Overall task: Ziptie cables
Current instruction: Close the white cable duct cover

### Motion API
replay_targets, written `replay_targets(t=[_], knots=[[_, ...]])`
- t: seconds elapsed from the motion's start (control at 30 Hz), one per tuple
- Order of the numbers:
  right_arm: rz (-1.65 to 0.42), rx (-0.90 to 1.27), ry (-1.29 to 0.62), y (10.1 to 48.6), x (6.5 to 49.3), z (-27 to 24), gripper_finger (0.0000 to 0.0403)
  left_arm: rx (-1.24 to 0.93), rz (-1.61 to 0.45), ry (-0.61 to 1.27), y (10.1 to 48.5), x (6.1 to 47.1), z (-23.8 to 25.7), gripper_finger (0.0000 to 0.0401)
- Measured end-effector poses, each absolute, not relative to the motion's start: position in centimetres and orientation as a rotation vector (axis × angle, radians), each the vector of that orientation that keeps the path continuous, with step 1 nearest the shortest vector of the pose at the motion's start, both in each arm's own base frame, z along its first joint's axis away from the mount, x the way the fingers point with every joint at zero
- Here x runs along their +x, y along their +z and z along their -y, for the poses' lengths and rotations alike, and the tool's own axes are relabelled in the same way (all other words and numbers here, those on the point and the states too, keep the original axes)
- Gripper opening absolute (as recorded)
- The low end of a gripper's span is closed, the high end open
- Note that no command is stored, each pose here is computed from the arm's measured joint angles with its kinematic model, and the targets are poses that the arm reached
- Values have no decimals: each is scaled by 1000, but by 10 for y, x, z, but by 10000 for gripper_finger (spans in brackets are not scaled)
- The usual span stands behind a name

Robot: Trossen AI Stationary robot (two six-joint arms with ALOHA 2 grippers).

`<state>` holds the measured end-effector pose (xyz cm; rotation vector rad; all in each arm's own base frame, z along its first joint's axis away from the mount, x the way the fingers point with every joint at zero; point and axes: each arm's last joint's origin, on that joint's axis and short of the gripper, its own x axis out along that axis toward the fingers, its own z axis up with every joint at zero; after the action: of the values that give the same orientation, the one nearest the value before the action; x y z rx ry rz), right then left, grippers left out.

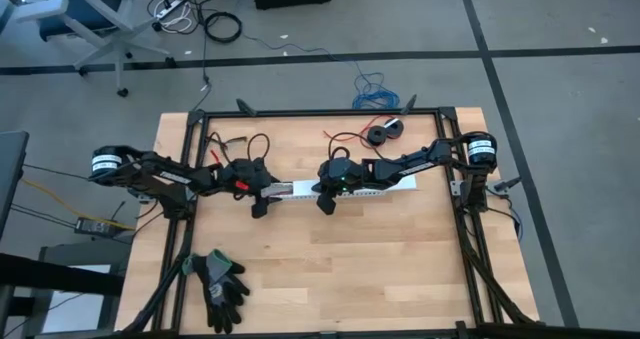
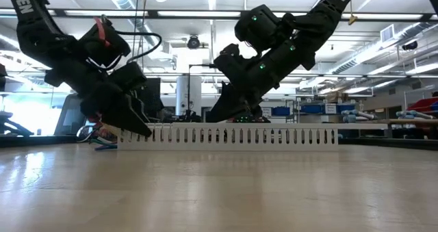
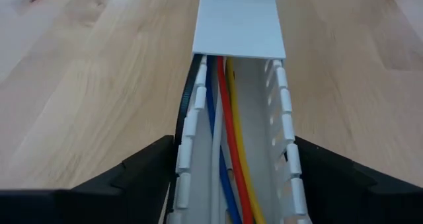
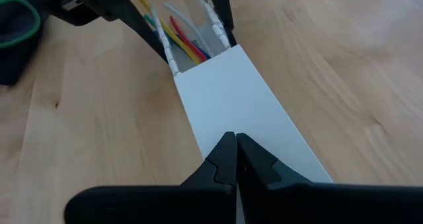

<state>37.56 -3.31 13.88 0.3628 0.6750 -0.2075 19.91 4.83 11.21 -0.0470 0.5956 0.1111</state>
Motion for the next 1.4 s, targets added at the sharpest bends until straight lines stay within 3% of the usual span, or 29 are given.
replay_targets(t=[0.5,0.87,1.1,1.4], knots=[[-663,375,-211,142,375,33,0,-42,-609,119,111,198,-48,236],[-809,302,-355,193,330,24,0,-38,-613,126,111,198,-48,235],[-864,429,-427,175,306,23,0,-38,-613,126,111,198,-48,235],[-686,503,-265,141,349,39,0,-43,-600,105,111,198,-48,235]])
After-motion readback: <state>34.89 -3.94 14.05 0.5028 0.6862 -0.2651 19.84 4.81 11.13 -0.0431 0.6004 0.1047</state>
